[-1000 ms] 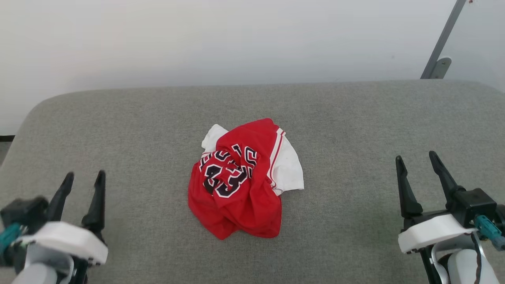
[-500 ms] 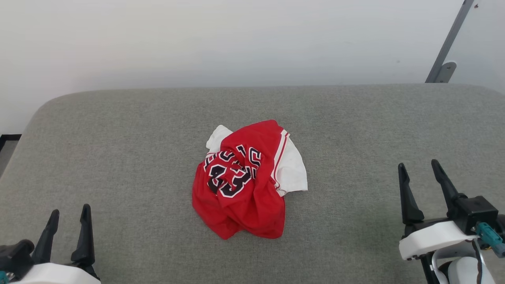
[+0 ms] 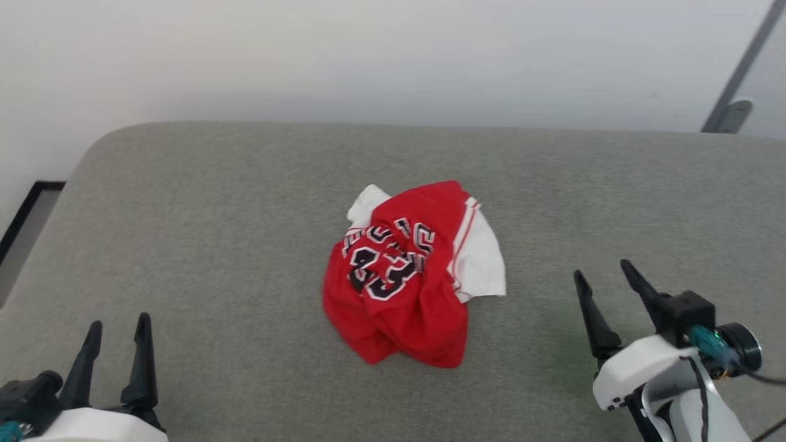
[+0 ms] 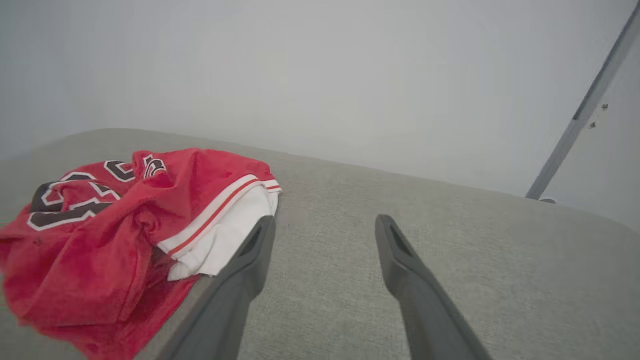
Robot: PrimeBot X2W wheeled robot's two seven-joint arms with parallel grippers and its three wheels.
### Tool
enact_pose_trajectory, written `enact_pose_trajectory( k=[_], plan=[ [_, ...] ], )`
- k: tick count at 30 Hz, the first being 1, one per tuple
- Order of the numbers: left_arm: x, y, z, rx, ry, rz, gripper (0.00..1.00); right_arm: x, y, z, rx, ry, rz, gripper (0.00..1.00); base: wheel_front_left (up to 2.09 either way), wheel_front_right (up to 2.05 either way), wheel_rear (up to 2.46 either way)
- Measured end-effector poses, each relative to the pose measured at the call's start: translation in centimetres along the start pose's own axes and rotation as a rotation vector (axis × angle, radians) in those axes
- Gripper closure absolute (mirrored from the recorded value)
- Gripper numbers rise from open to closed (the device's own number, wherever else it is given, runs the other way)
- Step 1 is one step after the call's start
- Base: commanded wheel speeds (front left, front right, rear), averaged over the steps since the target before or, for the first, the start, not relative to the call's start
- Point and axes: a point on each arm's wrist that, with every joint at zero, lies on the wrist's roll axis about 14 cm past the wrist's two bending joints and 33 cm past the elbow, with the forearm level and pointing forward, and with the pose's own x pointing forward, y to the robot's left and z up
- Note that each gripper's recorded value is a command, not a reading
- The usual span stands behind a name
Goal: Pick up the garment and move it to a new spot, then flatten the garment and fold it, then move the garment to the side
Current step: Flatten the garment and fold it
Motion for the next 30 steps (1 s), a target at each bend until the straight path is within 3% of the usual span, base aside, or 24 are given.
enact_pose_trajectory(
  k=[16,29,30],
  plan=[
    [-1.3,1.7,-0.9,-0.026,0.016,0.075,0.0,5.7,5.9,-6.9,-0.125,0.405,0.29,0.0,0.0,0.0,0.0],
    [-1.1,2.6,-2.4,-0.052,0.052,0.132,0.0,8.8,8.5,-12.1,-0.235,0.782,0.414,0.0,0.0,0.0,0.0],
    [-1.0,2.6,-2.4,-0.054,0.053,0.137,0.0,8.9,8.6,-12.3,-0.24,0.802,0.42,0.2,0.0,0.0,0.0]
  ],
)
